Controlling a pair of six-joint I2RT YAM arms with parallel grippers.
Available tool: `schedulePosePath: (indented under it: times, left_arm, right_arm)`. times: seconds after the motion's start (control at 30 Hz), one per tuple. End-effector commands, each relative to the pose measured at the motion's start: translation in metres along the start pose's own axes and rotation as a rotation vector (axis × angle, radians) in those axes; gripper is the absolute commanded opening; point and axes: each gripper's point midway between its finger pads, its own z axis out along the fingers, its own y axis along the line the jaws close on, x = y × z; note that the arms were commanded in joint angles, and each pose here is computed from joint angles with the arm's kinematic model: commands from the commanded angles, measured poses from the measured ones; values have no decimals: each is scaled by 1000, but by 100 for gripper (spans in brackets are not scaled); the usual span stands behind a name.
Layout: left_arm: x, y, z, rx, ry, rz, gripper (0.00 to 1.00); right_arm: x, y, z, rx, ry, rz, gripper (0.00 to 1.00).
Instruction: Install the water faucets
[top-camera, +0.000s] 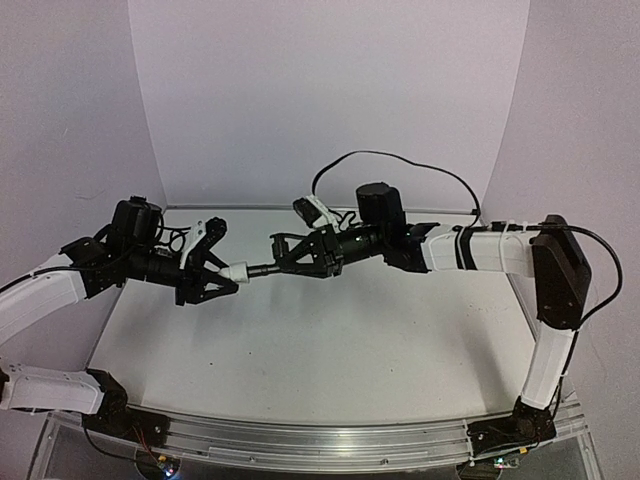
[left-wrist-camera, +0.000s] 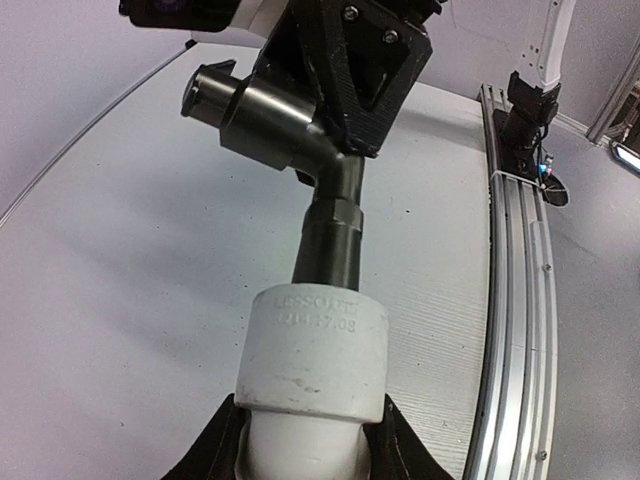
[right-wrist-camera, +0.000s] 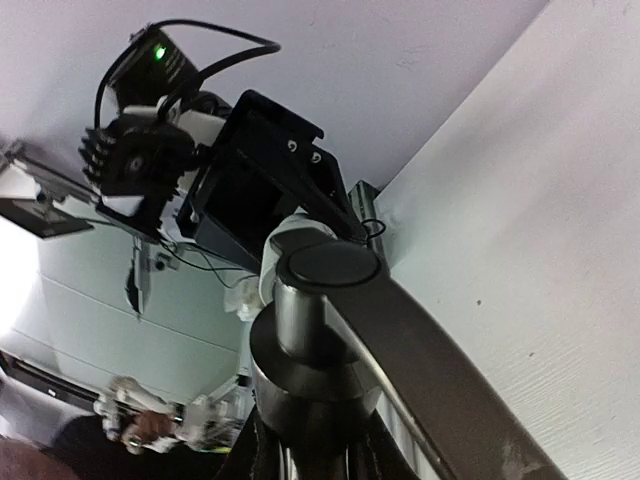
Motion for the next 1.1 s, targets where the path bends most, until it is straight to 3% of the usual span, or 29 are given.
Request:
schedulePosePath:
  times: [0.0, 0.07, 0.1, 0.23, 0.43, 0.57, 0.7, 0.83, 1.07]
  left_arm:
    - [-42, 19, -16, -150, -129, 99, 0]
    - [-44, 20, -19, -160, -137, 104, 0]
    - [-45, 20, -20, -166, -140, 104, 0]
    - [-47, 19, -22, -172, -150, 104, 0]
    - [-50, 12, -24, -139, -166, 99, 0]
    - [-53, -1, -21, -53, -183, 86, 0]
    - [-55, -25, -17, 115, -201, 55, 0]
    - [-54, -41, -11, 272, -186, -2, 0]
    - [-55, -52, -9, 392, -177, -53, 0]
  right_arm:
    - [-32, -3, -22, 48, -178, 338, 49]
    - [-31, -9, -36, 77, -215, 340, 67]
    - [-31, -10, -43, 84, -224, 331, 70]
    - [-27, -14, -67, 113, -227, 236, 73]
    - [-38, -12, -93, 353, -237, -110, 75]
    - [-47, 15, -110, 439, -255, -424, 77]
    - [-36, 54, -103, 496, -221, -902, 82]
    - [-2, 87, -72, 464, -99, -1369, 83]
    - [26, 93, -42, 381, 36, -1633, 82]
